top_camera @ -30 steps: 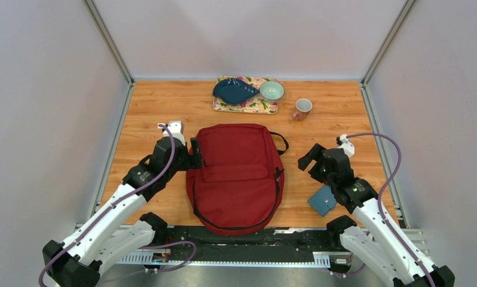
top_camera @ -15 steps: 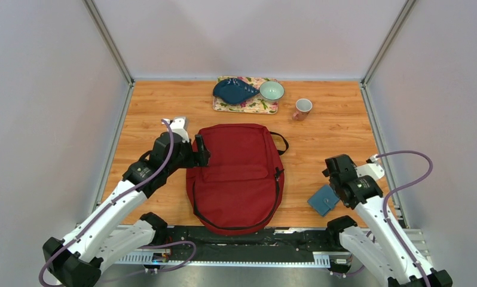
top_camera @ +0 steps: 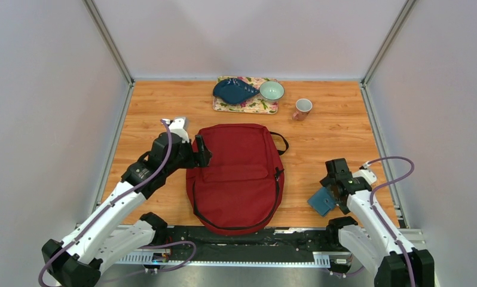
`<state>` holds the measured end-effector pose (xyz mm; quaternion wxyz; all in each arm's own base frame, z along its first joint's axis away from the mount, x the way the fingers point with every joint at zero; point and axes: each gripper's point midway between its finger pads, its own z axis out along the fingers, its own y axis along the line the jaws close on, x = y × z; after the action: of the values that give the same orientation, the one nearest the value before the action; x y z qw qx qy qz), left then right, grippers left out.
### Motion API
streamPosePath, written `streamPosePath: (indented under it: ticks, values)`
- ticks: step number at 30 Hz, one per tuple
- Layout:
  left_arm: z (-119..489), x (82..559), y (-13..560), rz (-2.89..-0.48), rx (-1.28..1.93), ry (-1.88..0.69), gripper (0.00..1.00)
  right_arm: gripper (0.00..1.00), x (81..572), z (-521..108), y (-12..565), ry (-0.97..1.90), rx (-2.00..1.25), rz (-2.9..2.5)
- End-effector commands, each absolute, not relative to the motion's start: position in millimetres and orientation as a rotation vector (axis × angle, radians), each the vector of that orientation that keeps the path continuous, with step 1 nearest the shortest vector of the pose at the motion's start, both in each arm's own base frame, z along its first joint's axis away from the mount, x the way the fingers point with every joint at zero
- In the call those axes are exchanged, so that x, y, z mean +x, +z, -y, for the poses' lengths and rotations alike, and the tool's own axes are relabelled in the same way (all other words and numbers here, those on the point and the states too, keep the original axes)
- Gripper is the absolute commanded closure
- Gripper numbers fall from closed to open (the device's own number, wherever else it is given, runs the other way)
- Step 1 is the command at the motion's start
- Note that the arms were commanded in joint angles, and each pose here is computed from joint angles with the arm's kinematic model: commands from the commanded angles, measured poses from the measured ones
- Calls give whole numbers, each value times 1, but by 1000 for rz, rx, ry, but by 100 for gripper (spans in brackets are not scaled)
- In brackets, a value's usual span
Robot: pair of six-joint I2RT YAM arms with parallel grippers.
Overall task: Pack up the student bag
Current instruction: Pick up the personal item from the center of the board.
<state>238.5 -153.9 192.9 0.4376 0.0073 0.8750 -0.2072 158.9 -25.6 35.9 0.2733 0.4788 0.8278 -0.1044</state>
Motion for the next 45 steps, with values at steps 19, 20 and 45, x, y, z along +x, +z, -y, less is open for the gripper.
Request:
streamPosePath:
  ticks: [19,20,45]
  values:
    - [162,241,205,-2133,-13,-590,9,23,212,-104,26,640,758,-2508]
    - [162,241,203,-2136,-14,-591,9,24,213,-105,28,651,742,-2504]
    - [177,245,200,-2154,3,-655,9,42,213,-151,67,978,427,-2475]
